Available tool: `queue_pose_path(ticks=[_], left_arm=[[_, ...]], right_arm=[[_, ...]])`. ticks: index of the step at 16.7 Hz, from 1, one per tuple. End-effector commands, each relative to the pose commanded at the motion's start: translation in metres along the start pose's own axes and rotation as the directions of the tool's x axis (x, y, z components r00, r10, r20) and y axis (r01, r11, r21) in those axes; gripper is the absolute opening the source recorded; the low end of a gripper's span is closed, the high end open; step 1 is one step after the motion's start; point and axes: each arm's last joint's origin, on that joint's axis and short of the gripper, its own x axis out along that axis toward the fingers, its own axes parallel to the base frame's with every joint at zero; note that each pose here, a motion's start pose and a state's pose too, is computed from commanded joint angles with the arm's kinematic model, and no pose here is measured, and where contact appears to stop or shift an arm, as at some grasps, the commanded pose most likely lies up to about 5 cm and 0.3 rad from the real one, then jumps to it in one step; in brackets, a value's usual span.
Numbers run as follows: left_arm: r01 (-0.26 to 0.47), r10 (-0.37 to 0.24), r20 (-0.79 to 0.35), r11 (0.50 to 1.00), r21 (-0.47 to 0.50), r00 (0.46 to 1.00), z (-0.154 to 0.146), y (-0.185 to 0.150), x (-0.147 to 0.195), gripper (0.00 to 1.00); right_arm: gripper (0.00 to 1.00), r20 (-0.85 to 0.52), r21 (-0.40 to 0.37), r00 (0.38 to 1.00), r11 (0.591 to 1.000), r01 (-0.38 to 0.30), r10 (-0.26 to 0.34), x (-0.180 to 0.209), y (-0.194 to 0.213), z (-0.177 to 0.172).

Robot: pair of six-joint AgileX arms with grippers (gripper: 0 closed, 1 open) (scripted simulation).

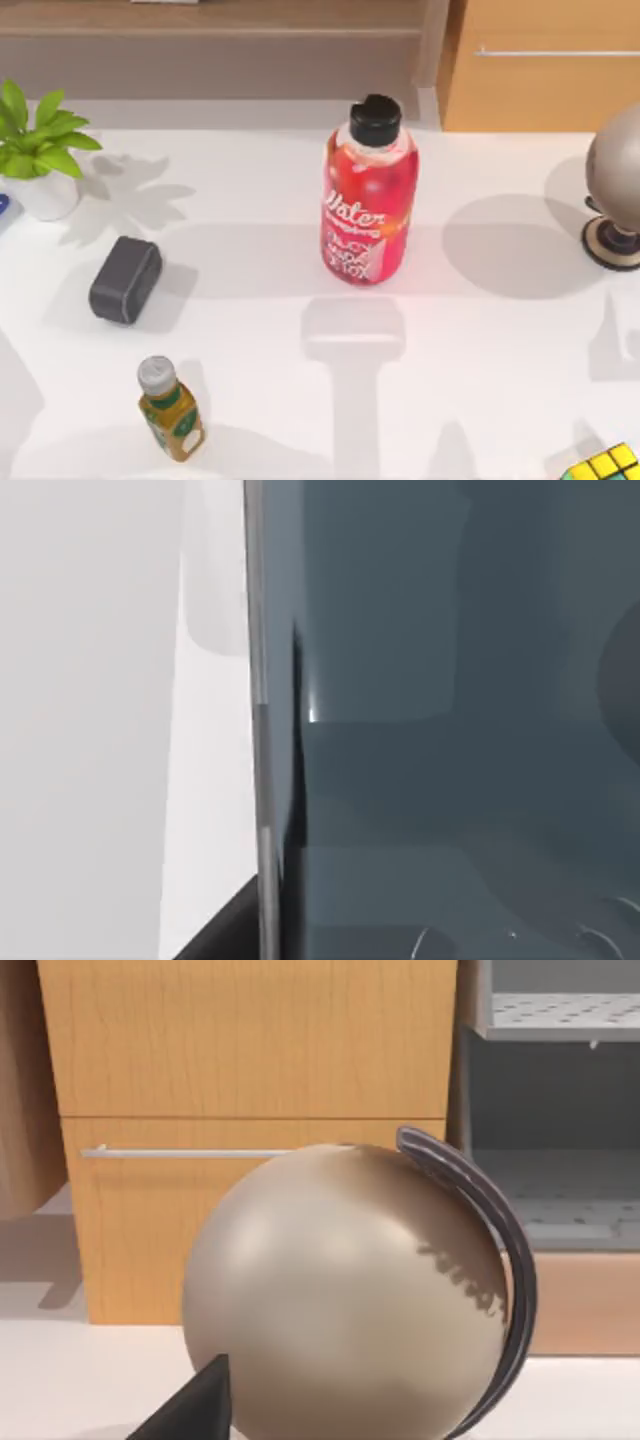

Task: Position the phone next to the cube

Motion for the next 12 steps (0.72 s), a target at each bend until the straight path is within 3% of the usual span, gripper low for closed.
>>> queue_pose_path(ticks=[6,12], left_arm=[[-0.028,0.034,0.092,0.997,-0.072,0.995,0.041,-0.033,-0.033,0.00],[0.029,-0.017,0.184,0.998,-0.062,0.983,0.093,-0.111,-0.060,0.00]], right_arm=[[1.00,0.000,0.000,1.000,1.000,0.000,0.000,0.000,0.000,0.000],[1.00,0.000,0.000,1.000,1.000,0.000,0.000,0.000,0.000,0.000]])
